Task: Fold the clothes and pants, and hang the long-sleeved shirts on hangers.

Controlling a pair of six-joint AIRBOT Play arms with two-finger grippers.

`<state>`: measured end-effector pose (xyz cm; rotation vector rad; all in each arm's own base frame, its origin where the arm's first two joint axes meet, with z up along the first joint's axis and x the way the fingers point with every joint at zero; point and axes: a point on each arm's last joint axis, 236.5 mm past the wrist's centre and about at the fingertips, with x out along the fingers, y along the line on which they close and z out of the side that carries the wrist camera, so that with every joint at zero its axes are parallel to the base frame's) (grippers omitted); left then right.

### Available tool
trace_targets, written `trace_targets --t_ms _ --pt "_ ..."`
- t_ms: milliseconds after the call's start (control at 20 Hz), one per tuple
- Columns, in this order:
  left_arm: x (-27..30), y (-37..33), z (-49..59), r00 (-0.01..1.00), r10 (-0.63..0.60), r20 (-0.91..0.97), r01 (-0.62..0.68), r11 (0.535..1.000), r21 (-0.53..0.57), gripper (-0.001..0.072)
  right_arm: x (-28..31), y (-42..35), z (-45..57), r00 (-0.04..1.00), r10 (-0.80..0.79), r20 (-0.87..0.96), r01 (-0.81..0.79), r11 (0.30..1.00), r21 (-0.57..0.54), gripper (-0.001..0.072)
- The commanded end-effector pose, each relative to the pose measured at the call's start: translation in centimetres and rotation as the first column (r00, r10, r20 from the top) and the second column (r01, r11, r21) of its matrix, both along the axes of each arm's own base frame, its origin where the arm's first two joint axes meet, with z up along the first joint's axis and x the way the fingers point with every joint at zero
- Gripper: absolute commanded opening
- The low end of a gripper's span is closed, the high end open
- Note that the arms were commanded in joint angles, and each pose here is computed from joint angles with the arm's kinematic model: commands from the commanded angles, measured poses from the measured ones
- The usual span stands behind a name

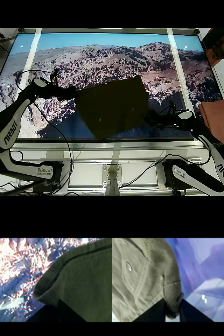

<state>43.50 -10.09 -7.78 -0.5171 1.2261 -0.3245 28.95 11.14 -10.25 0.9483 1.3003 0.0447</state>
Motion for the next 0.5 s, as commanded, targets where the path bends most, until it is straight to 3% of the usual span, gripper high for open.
trace_targets --t_ms 0,250,450 --pt "-0.6 -0.4 0.3 1.0 -0.027 -0.012 0.027 1.0 -0.01 0.0011 5.0 -1.8 2.0 0.983 -0.099 0.152 0.109 0.992 -0.064 0.0075" --pt "-2.6 -2.4 2.0 0.996 -0.086 -0.004 0.086 0.996 -0.037 0.001 15.3 -6.0 12.0 0.859 -0.077 0.507 0.207 0.957 -0.206 0.0055" --pt "-6.6 -6.6 2.2 0.995 -0.091 -0.03 0.088 0.992 -0.087 0.001 19.3 -6.5 15.6 0.817 -0.004 0.577 0.189 0.946 -0.262 0.0055"
